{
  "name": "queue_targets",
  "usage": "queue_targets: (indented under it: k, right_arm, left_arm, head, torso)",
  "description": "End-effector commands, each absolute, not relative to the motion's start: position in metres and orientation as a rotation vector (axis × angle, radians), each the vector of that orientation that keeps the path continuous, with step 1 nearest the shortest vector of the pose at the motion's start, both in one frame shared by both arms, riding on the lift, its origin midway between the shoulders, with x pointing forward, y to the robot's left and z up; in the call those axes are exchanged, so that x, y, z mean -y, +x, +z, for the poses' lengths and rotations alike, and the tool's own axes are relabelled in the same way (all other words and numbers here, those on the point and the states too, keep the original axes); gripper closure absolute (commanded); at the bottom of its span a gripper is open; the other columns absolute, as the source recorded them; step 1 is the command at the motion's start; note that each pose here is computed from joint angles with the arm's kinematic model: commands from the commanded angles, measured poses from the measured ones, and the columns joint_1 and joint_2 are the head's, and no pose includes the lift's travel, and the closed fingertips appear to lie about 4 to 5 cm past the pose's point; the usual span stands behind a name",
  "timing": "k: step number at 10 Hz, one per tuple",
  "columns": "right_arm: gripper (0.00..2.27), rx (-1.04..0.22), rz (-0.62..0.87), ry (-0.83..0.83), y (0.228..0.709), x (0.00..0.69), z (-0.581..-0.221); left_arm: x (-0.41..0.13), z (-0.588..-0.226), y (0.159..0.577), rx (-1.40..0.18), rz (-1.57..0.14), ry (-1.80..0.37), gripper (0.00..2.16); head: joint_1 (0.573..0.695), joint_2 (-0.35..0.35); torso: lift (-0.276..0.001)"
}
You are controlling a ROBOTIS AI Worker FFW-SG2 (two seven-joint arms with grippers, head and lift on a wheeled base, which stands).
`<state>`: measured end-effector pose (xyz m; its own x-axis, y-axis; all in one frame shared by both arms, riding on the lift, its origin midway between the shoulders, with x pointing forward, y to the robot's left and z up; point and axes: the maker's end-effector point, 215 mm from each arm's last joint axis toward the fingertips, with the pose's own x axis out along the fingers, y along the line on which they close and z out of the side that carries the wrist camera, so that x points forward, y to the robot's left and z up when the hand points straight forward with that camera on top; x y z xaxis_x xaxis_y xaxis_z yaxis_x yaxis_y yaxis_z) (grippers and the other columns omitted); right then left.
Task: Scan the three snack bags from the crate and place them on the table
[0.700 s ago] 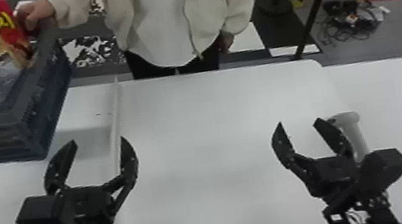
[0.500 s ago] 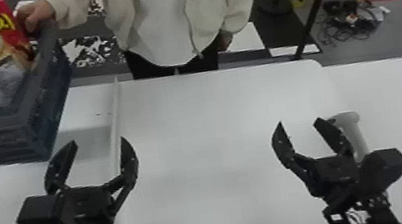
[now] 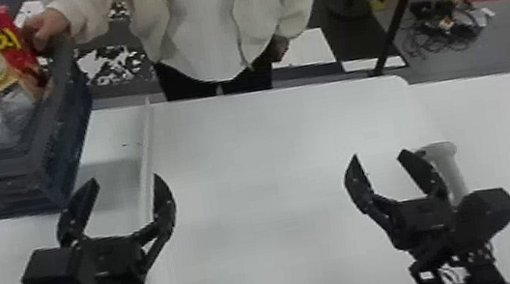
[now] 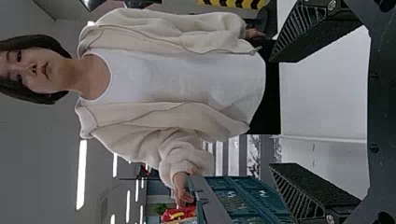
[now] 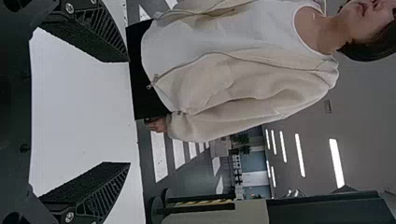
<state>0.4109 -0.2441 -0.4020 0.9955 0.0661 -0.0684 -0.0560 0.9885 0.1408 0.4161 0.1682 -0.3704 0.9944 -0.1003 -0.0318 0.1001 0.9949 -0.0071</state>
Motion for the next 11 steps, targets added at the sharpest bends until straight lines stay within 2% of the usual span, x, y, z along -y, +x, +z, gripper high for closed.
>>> queue_targets:
  k: [1,7,11]
  right_arm:
    - [0.10,-0.075,0.061,0.139,0.411,0.245,-0.403]
    - [0.10,-0.078,0.060,0.140,0.410,0.245,-0.405]
    - [0.10,-0.088,0.063,0.141,0.411,0.243,-0.410]
  left_arm:
    - [-0.168,-0.370,0.416,-0.032,-0.099,-0.010,0.08]
    - [-0.177,-0.369,0.413,-0.033,-0.093,-0.019,0.08]
    - [-0.256,-0.353,0.400,-0.040,-0.034,-0.046,0.08]
  head:
    - [0.695,-0.104]
    - [0.695,-0.104]
    - [0.695,-0.055]
  torso:
    - [-0.062]
    - [-0.062]
    - [-0.062]
